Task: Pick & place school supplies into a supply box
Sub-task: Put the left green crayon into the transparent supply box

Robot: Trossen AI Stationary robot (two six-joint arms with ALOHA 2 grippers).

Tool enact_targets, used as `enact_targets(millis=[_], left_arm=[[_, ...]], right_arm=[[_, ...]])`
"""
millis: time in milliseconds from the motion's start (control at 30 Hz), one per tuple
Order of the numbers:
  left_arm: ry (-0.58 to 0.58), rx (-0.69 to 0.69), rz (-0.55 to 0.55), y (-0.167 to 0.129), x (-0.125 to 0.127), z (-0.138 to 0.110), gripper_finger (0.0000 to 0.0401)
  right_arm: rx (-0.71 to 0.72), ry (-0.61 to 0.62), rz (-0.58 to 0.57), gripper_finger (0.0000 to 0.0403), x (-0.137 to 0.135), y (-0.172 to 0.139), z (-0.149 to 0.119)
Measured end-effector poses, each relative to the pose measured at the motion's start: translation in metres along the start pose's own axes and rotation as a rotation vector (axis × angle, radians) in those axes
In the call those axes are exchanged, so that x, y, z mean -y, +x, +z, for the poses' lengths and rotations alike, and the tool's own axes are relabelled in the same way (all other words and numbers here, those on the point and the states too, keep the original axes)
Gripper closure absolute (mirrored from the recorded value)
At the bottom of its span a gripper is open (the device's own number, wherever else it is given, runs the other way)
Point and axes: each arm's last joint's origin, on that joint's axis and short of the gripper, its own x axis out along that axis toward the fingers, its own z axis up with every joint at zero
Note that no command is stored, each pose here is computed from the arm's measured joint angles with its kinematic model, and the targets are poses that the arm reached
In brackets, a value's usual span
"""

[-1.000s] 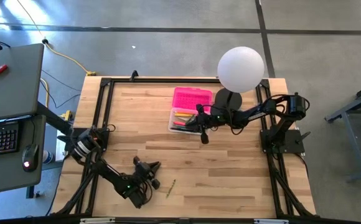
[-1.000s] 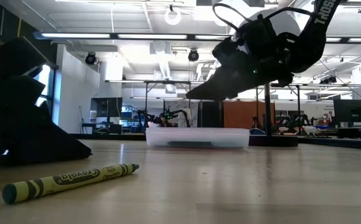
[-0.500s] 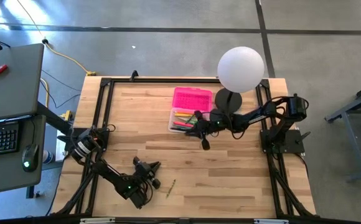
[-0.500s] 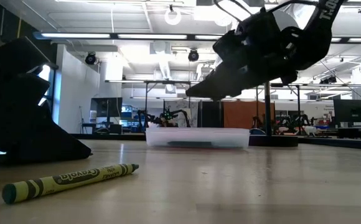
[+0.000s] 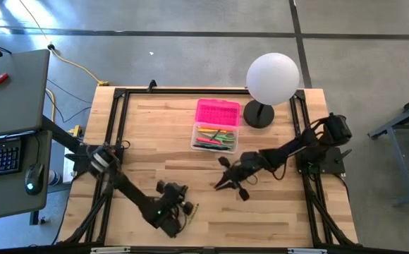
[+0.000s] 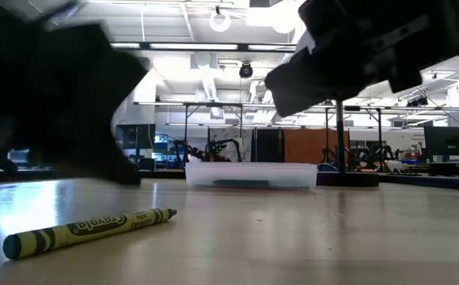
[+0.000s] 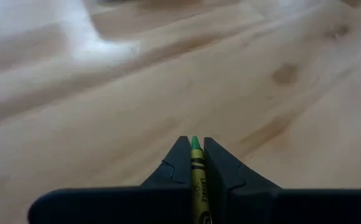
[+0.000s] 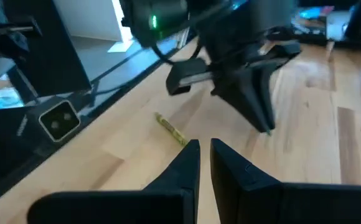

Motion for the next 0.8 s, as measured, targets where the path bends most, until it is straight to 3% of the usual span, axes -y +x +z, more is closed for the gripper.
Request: enact_targets(millis=[100,267,333,433,600,800], left_arm=[[-0.032,-0.106,0.027,0.005,0.013,0.044,0.0358],[0.202,-0.050,-0.040,0.025,0.030,0.109,0.0364],[0.287,-0.038,-0.047,0.038,0.031,0.135,0.0358],[0.384,-0.078,-0.030,0.067,0.021,0.166,0.0351],[0.446,-0.148,-0.117,0.125,-0.002,0.211,0.0358],[0.418,-0.169,-0.257,0.188,-0.034,0.250,0.0342]], right_arm=[[0.006,-0.012,0.012,0.0386,-0.010,0.002,0.002],[-0.070,-0.001,0.113,0.0387,-0.026,-0.005,0.007],[-0.167,0.022,0.119,0.0387,-0.033,-0.014,0.007],[-0.314,0.082,0.048,0.0387,-0.042,-0.028,0.005],[-0.478,0.094,-0.144,0.0387,-0.057,-0.052,0.005],[-0.457,0.036,-0.198,0.0387,-0.067,-0.057,0.010]])
